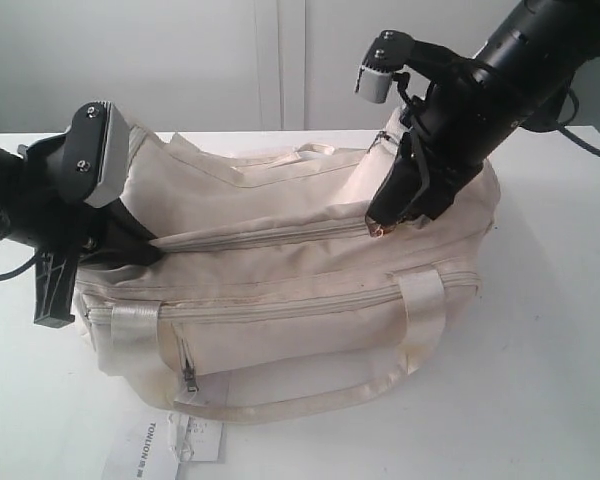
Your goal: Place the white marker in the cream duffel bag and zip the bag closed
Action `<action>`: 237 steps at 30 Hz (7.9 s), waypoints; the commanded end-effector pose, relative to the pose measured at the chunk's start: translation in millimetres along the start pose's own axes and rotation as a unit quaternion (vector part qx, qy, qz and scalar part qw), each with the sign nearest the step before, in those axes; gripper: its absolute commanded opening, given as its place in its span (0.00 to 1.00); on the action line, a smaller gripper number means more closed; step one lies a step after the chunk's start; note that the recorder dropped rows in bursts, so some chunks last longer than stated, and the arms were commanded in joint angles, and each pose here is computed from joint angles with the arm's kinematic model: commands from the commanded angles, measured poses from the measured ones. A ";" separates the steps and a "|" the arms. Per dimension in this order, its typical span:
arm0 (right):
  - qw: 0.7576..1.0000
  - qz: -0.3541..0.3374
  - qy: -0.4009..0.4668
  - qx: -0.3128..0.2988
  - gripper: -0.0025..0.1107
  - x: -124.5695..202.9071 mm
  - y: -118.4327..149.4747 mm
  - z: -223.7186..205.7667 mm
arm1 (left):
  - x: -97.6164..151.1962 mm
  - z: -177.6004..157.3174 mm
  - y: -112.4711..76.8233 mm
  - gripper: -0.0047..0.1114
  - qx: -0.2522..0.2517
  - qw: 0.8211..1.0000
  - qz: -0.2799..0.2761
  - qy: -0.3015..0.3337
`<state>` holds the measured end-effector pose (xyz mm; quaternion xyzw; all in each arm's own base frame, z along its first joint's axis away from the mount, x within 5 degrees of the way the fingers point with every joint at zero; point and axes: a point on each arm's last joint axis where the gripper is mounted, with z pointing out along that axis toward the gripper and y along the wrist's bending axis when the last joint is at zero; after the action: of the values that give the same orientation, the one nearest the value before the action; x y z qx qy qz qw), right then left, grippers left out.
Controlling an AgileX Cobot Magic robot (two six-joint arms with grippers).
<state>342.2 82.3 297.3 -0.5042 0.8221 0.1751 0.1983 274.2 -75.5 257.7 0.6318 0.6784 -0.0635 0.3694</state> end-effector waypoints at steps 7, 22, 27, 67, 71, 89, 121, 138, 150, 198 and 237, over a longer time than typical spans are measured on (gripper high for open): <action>0.999 -0.021 0.012 0.045 0.02 7.4 17.6 -31.8 | 5.6 -2.7 4.5 0.07 -0.026 0.999 -0.021 0.012; 0.999 -0.031 -0.023 -0.001 0.02 1.7 59.0 -26.6 | -6.4 -10.1 11.0 0.52 -0.072 0.993 -0.082 -0.038; 0.999 -0.034 -0.025 0.018 0.02 1.1 55.6 -26.6 | -14.7 -12.7 4.7 0.52 -0.038 0.992 -0.093 -0.075; 0.999 -0.023 -0.025 0.036 0.02 6.9 51.2 -16.7 | -108.9 95.5 -6.9 0.51 0.040 0.972 -0.025 -0.232; 0.999 -0.023 -0.025 0.036 0.02 6.9 51.2 -16.7 | -105.8 97.4 -8.5 0.51 0.044 0.975 -0.003 -0.216; 0.998 -0.034 -0.004 0.049 0.02 10.7 48.9 -16.8 | -104.8 97.8 -7.1 0.04 0.036 0.977 -0.006 -0.210; 0.995 -0.034 0.037 0.085 0.02 28.8 33.4 -25.2 | -105.0 96.8 -6.2 0.04 0.031 0.978 -0.006 -0.208; 0.994 -0.029 0.024 0.098 0.02 42.0 20.6 -35.6 | -103.7 96.9 -5.4 0.04 0.028 0.979 -0.004 -0.203; 0.993 -0.021 0.019 0.115 0.02 50.2 12.4 -42.1 | -103.5 97.0 -6.1 0.04 0.031 0.979 0.002 -0.202; 0.962 -0.066 -0.060 0.257 0.02 45.6 -24.4 -51.4 | -110.0 86.7 -8.3 0.04 0.043 0.975 0.004 -0.220; 0.972 0.009 -0.082 0.221 0.02 45.5 -21.8 -46.1 | -154.1 54.7 -6.5 0.59 0.005 0.959 -0.054 -0.279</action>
<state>338.2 18.4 307.8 -0.4271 0.8265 0.0325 0.3653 288.9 -221.3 286.7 0.5553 0.6086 -0.2367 0.5150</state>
